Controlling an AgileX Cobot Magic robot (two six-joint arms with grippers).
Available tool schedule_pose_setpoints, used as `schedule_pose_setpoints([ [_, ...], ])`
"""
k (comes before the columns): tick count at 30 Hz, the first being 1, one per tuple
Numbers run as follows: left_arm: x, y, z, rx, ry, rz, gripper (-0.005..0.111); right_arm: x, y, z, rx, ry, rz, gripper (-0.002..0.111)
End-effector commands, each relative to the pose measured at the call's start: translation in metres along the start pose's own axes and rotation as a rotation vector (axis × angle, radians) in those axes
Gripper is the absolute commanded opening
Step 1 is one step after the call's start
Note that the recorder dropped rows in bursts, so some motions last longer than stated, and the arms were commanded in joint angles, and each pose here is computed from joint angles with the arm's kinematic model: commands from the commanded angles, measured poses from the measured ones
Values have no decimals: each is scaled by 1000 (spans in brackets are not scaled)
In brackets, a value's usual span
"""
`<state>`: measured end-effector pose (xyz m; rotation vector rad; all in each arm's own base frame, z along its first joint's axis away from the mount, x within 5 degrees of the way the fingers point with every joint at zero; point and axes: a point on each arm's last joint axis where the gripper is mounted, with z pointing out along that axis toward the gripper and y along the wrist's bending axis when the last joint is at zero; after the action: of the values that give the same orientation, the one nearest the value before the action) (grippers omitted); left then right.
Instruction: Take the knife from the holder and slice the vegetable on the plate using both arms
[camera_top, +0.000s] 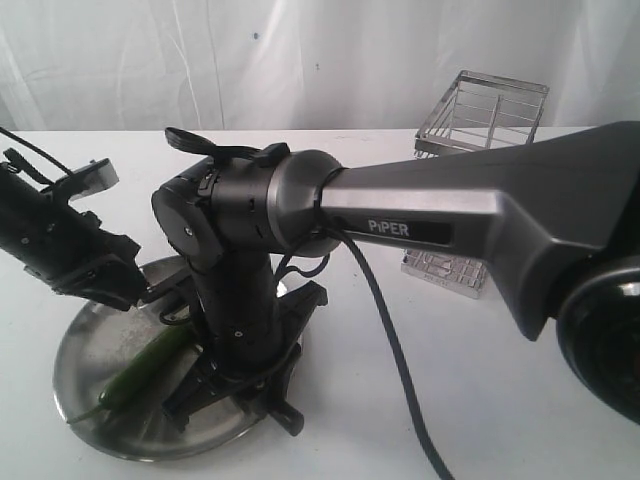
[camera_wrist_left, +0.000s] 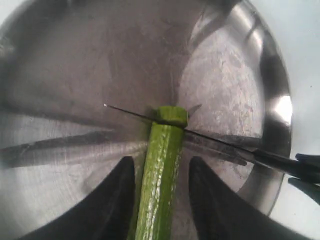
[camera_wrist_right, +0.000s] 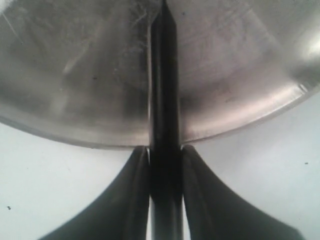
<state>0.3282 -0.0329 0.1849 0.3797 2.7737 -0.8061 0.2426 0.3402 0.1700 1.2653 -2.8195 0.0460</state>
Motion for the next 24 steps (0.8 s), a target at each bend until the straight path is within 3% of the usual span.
schedule_pose_setpoints([
  [1, 12, -5, 3, 28, 57, 5, 50, 0, 0, -4, -1, -9, -19, 1],
  [10, 34, -5, 31, -5, 104, -18, 50, 0, -4, -4, -20, -7, 3, 1],
  [24, 33, 2, 41, -11, 100, -58, 50, 1, 2, -8, -93, -9, 28, 1],
])
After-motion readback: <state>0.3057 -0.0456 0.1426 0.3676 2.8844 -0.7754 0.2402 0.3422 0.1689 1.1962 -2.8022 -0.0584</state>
